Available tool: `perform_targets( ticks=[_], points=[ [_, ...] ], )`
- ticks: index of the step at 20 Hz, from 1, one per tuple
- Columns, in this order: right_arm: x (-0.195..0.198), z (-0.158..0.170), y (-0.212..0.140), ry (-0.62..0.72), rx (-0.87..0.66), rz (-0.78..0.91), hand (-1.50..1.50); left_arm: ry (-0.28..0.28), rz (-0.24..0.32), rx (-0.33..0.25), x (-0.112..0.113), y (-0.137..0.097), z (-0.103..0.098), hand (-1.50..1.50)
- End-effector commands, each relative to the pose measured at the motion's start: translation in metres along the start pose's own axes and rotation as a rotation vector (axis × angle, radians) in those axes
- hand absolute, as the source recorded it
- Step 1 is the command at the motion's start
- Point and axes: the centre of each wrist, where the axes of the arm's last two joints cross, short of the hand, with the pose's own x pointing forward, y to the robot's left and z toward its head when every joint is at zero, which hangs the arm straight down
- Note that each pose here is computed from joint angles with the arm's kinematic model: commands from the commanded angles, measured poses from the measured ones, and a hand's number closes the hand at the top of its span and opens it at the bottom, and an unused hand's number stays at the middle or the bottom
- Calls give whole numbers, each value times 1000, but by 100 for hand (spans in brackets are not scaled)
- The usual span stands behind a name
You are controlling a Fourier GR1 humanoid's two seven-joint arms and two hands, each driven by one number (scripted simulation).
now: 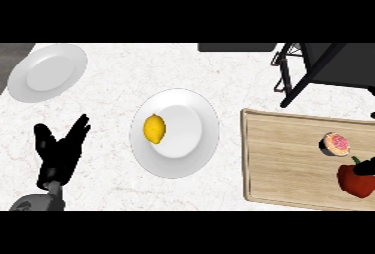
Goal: Pick the cupcake from the tray and place it in the tiered shelf
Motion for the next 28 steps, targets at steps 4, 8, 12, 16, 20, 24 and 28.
perform_targets(
  ticks=[4,8,12,16,20,24,28],
  points=[
    [1,-10,44,71,-39,39,-150,45,33,-17,-10,-1,-8,0],
    [9,-9,44,87,-61,50,-150,47,32,-25,-10,-11,4,0],
    [-3,-26,33,84,-38,63,-150,53,32,-20,-5,-13,-17,0],
    [-2,-25,59,110,-56,86,-150,41,18,-19,-14,-15,0,0],
    [-14,-18,63,144,-87,111,-150,62,29,-10,-9,-11,8,0],
    [-20,-49,78,153,-107,142,-150,41,37,-29,-4,-13,3,0],
    [-21,-49,67,137,-123,129,-150,33,29,-15,-4,-2,-4,0]
  ],
)
